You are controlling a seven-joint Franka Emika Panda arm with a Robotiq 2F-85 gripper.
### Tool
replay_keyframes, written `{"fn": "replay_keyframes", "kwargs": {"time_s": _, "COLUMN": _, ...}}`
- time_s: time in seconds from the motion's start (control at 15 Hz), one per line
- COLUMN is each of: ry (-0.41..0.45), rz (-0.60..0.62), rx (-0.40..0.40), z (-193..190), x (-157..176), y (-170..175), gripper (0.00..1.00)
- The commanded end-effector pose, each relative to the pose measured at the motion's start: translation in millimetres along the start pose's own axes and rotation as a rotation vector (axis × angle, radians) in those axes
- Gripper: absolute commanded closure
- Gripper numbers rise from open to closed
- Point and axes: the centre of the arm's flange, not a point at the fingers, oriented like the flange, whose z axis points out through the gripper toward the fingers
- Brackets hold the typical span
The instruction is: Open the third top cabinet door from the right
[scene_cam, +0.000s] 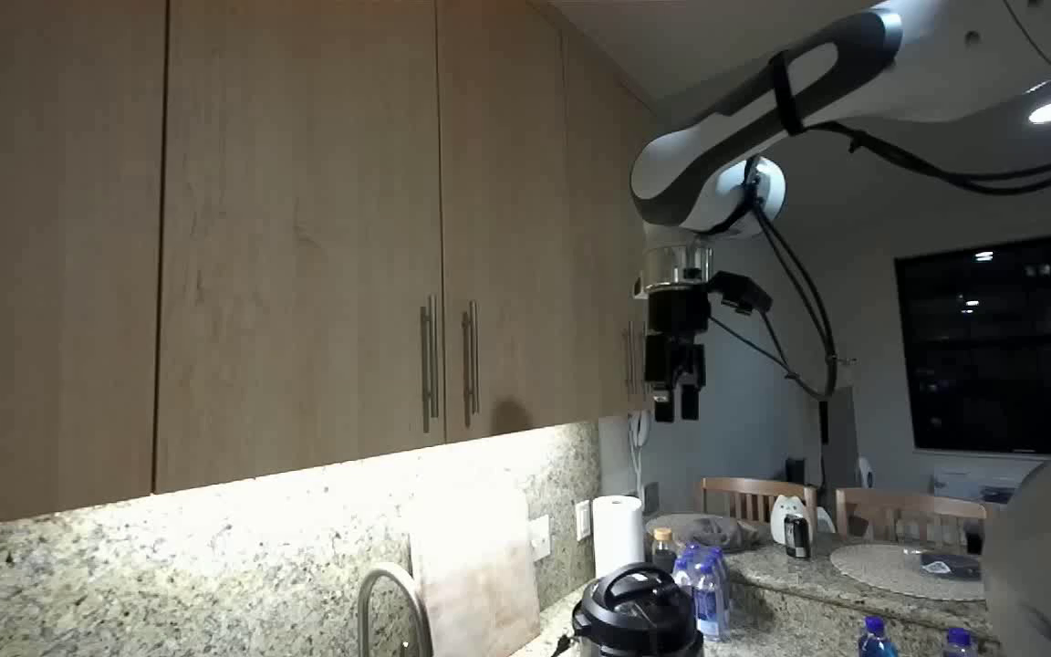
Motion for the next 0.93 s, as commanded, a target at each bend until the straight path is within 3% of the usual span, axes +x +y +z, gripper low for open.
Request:
{"fn": "replay_keyframes", "kwargs": {"time_s": 0.0, "ry": 0.0, "rz": 0.0, "rx": 0.0, "z": 0.0, "x": 0.0, "y": 0.0, "gripper": 0.0}}
{"fn": "replay_keyframes", "kwargs": {"time_s": 0.87, "ry": 0.009, "rz": -0.001, "rx": -0.01, "z": -3.6, "x": 4.4, "y": 2.0, "gripper": 0.0}}
